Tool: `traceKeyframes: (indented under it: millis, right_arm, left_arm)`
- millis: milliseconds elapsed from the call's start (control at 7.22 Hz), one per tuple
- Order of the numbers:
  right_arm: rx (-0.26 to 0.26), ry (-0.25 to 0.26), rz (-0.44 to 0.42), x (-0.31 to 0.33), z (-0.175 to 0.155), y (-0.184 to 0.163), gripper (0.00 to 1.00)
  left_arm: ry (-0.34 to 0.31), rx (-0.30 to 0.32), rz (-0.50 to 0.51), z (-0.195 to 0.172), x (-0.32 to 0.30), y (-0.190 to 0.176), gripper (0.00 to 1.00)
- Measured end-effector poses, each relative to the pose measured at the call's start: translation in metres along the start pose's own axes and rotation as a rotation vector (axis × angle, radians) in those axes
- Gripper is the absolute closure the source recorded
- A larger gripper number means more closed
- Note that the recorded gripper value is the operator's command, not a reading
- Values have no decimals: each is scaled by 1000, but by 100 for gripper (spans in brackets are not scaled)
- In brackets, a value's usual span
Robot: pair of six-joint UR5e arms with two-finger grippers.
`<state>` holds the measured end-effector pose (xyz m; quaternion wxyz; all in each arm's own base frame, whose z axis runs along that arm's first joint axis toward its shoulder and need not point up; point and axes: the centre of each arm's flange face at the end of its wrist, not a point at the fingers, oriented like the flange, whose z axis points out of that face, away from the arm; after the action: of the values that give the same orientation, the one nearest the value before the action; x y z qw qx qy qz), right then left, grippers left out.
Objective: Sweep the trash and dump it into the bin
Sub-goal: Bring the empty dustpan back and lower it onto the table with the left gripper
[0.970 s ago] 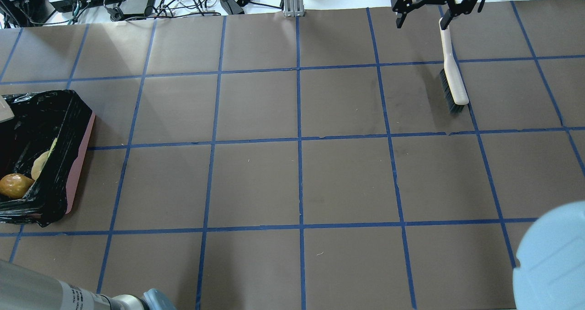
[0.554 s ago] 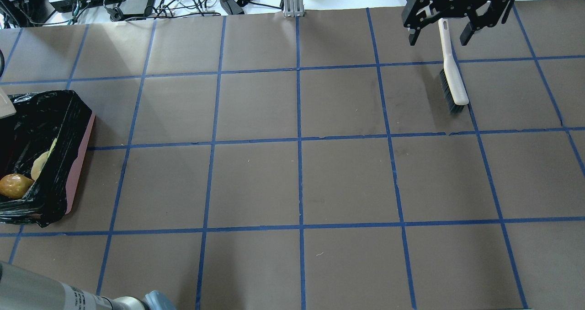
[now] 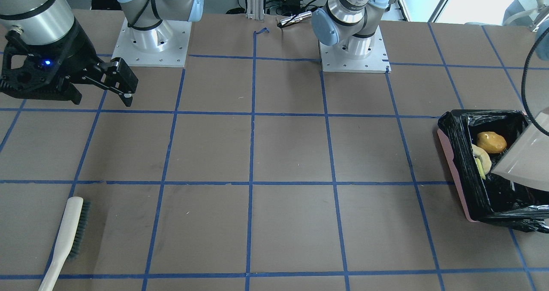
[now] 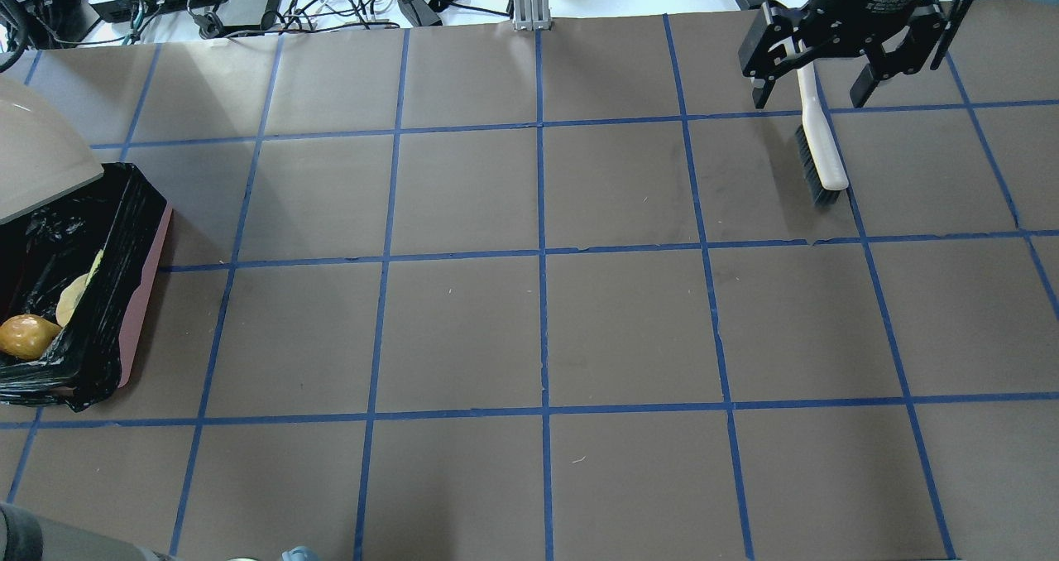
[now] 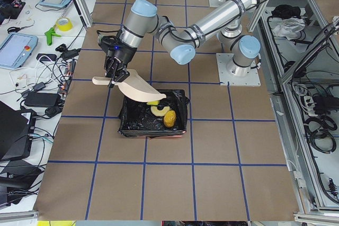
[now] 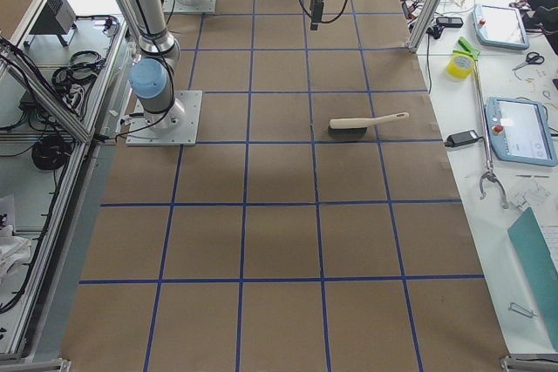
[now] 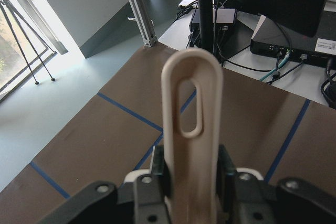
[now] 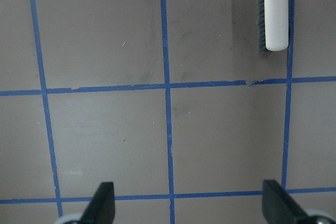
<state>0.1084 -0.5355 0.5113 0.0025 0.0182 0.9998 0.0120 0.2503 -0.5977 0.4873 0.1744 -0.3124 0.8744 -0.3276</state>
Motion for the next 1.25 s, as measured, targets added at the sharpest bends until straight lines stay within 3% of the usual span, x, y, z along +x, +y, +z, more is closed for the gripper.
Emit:
traceKeyframes:
  millis: [416, 831, 1247]
  right_arm:
    - [-16, -1, -10, 0, 8, -1, 0]
    - [-21, -14, -26, 0, 10, 3, 0]
    - [-22, -18, -31, -1, 12, 4, 0]
  left_arm:
    - [20, -178, -263, 1, 81, 44, 100]
    - [-34, -342, -565, 27, 164, 117, 100]
    - [-99, -434, -676, 62, 210, 170, 100]
